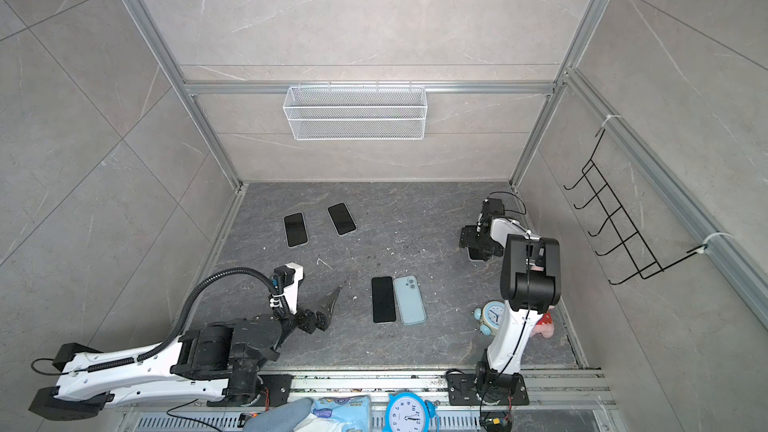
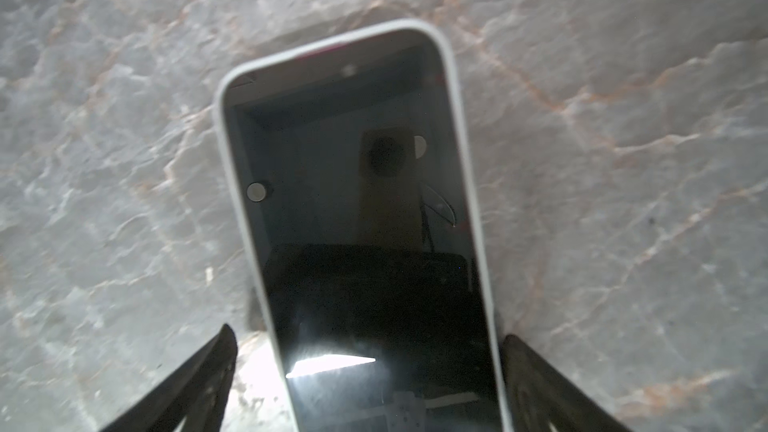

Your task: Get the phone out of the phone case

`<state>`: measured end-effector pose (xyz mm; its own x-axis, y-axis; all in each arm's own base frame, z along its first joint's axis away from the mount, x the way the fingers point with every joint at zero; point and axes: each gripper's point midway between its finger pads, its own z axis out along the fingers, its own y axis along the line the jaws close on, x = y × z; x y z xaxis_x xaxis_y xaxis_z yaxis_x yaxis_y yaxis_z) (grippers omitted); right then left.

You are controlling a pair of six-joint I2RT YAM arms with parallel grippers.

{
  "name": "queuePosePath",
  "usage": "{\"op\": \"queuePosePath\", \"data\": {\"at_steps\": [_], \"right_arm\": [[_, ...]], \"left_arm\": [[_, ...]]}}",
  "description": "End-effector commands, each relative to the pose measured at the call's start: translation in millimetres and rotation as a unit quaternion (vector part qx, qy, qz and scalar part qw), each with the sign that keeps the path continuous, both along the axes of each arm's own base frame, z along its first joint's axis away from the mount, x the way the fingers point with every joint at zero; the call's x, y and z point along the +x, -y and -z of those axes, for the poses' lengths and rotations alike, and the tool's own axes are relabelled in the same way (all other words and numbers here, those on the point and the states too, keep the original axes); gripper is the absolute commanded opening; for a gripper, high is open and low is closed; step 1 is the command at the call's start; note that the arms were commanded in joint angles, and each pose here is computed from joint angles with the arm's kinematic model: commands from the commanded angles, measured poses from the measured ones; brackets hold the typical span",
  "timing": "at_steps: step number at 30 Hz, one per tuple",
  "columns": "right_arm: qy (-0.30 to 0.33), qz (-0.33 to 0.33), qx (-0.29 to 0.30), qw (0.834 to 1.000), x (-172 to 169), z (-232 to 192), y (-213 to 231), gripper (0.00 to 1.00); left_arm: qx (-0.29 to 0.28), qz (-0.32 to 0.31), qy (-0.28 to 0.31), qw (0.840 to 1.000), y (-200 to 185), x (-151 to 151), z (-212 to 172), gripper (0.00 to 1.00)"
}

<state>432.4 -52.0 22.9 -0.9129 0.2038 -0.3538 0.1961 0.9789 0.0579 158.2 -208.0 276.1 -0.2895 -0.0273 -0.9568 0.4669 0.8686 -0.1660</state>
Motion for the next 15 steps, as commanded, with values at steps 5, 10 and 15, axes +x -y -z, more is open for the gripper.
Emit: {"op": "queuePosePath", "data": {"at_steps": [5,10,15], "right_arm": [[-0.045,-0.002,-0.036,0.998,-19.1,1.0,-7.6,0.95],[-0.059,-0.001,-0.04,0.997,-23.5,6.5,-7.5,0.88],[-0.079,0.006,-0.044,0.996,-26.3,15.6,-4.8,0.72]], "left_arm": [[-0.018,-0.006,-0.002,1.0,-4.7,0.3,-7.8,0.99],[-0.021,-0.003,-0.006,1.0,-3.9,-0.6,-5.8,0.99],[-0.021,0.004,-0.012,1.0,-0.1,-2.2,-1.1,0.99]]}}
